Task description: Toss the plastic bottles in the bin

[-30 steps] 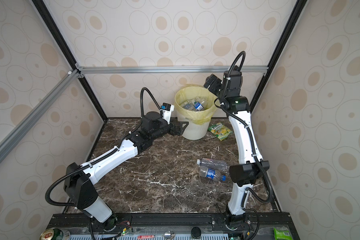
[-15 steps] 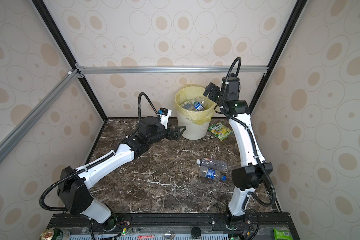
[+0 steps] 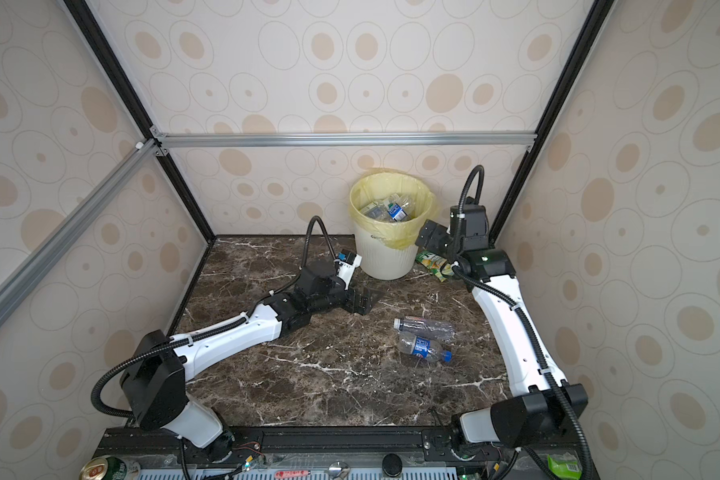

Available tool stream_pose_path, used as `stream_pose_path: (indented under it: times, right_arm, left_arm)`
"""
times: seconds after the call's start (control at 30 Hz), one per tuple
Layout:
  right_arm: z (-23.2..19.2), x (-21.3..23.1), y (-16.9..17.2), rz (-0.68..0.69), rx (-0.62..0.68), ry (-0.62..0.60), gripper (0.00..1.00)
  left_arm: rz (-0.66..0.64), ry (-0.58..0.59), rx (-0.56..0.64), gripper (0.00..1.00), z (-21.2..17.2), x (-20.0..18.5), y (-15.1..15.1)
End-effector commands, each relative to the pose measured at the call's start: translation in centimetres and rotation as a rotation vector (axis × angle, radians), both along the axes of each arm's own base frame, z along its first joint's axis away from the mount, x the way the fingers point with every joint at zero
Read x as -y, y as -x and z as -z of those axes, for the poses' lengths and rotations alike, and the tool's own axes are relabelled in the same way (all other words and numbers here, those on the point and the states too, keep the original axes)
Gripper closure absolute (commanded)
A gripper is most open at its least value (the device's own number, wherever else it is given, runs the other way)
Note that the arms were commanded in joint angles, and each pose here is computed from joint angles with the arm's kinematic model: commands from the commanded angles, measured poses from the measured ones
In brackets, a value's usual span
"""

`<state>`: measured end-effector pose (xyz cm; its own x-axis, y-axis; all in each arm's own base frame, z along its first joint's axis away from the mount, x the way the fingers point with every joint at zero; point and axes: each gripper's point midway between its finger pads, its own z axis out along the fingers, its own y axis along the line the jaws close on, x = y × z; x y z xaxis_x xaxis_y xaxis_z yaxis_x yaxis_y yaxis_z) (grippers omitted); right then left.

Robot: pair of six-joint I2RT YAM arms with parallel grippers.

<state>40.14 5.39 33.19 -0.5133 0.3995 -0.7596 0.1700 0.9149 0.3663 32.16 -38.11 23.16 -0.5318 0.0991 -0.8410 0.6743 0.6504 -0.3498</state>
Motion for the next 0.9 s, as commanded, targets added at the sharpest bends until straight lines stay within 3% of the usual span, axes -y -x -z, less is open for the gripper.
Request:
stream_pose_path:
  times: [0.0,0.23,0.43,0.7,0.87]
  right_arm:
    - [2.3,1.3,2.1,0.024,-0.048,0.048,0.0]
    - [8.1,5.0,5.4,0.117,-0.179,-0.053,0.0]
    - [10.1,8.4,7.3,0.219,-0.203,-0.158,0.0]
    - [11.1,11.0,8.4,0.298,-0.188,-0.296,0.0]
    - [10.8,11.5,8.6,0.312,-0.17,-0.315,0.0]
  left_arm:
    - [0.069,-0.094,0.044,0.01,2.2,1.7,1.8]
    - [0.194,-0.222,0.141,0.01,5.6,4.7,5.8]
    - [0.289,-0.296,0.202,0.01,8.0,7.3,8.4]
    - [0.359,-0.395,0.253,0.01,10.6,11.6,9.8]
    - [0.312,-0.478,0.235,0.01,13.4,13.1,8.2]
